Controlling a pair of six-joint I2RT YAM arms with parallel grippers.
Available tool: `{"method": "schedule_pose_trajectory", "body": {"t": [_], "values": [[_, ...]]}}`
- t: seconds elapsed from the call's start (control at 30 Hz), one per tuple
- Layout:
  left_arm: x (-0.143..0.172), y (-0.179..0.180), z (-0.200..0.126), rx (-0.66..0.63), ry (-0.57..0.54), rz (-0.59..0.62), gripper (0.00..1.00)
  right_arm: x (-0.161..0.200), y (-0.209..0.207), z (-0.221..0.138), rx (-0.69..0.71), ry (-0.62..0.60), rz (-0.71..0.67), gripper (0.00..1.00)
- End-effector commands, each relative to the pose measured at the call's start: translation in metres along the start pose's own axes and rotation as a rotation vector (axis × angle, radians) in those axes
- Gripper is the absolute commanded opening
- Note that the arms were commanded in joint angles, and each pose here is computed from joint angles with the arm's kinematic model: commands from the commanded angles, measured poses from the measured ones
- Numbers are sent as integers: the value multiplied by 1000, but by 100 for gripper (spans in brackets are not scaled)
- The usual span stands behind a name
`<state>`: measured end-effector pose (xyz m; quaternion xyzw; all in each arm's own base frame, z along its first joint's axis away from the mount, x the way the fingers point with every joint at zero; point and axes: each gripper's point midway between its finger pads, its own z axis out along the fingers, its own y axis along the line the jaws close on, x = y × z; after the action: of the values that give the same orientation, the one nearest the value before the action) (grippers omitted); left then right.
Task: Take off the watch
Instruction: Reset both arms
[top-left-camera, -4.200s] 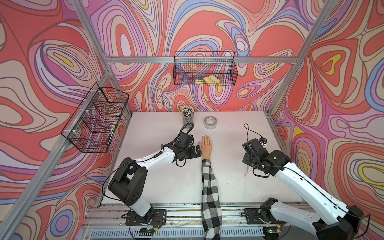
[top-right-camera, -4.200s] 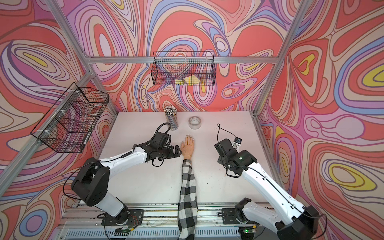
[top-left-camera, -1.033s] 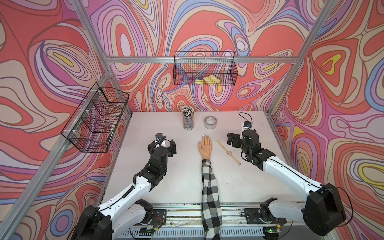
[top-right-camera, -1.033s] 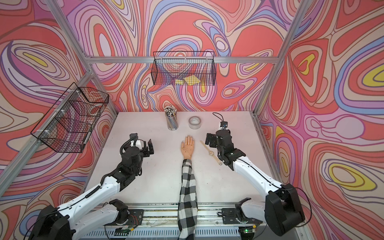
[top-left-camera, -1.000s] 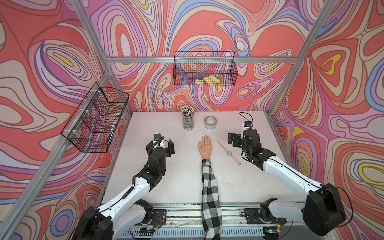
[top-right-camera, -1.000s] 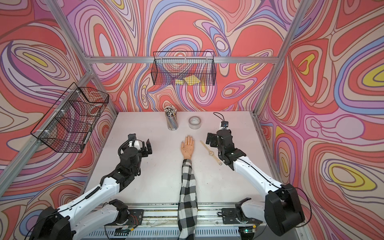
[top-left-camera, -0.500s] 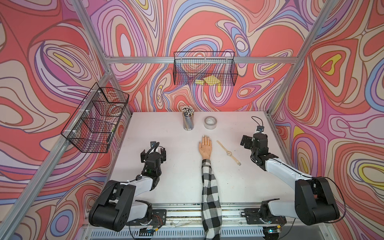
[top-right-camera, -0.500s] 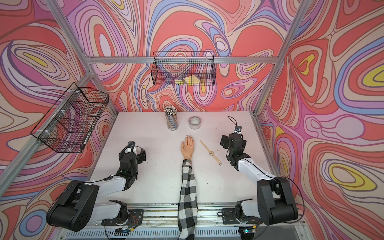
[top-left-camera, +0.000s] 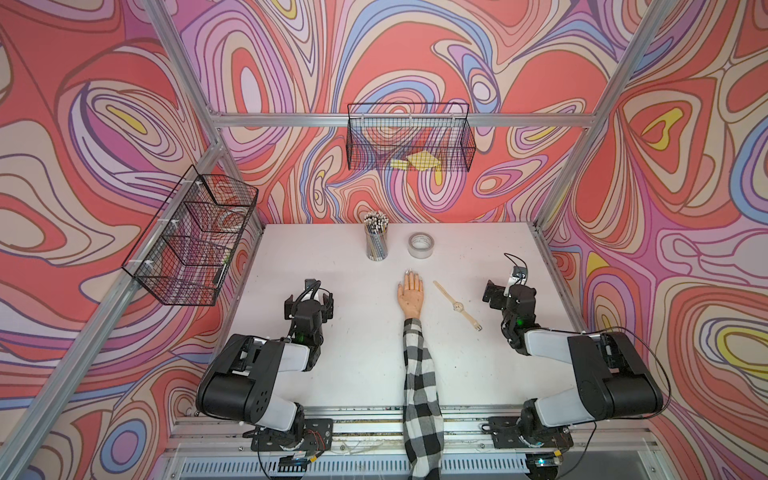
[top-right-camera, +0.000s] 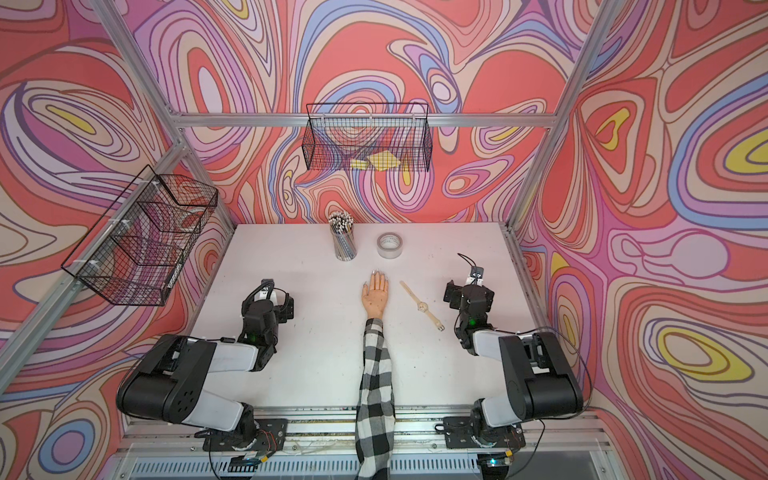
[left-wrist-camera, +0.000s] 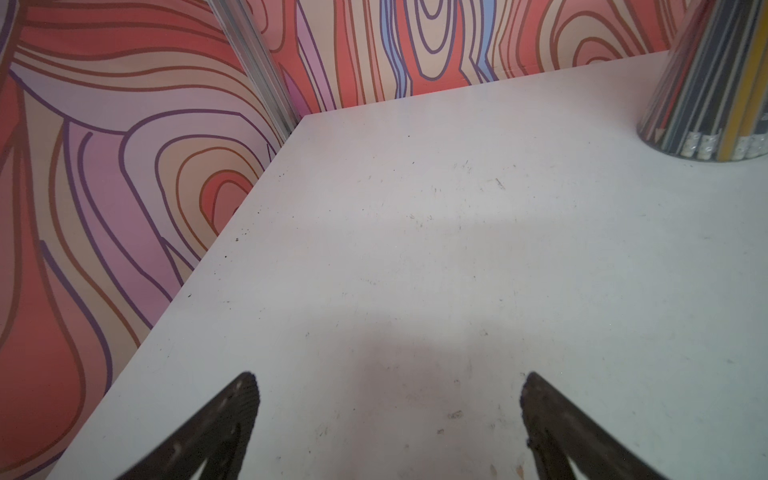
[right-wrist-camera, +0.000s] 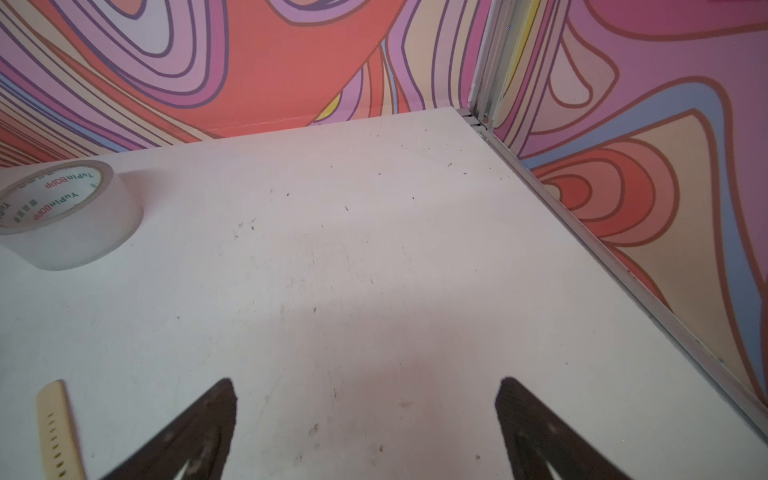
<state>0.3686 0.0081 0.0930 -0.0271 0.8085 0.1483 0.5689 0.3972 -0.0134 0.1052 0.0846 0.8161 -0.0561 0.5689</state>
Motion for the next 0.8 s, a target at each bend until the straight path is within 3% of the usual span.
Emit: {"method": "schedule_pose_trajectory", "body": {"t": [0.0,0.23,0.43,0.6,0.77], "values": [[-21,0,7,34,-53,-48,99,-21,16,6,-79,-74,-52,98],[-5,6,19,91,10,-128,99,-6,3,18,-38,-155,-41,98],[-6,-19,17,233,-6,-68,99,-1,8,31,-84,-80,-44,98],[-3,-7,28,228,49,-142,100,0,6,36,-102,-54,-27,98],[-2,-6,27,225,49,-140,99,-2,4,31,-96,-75,-30,98]]}}
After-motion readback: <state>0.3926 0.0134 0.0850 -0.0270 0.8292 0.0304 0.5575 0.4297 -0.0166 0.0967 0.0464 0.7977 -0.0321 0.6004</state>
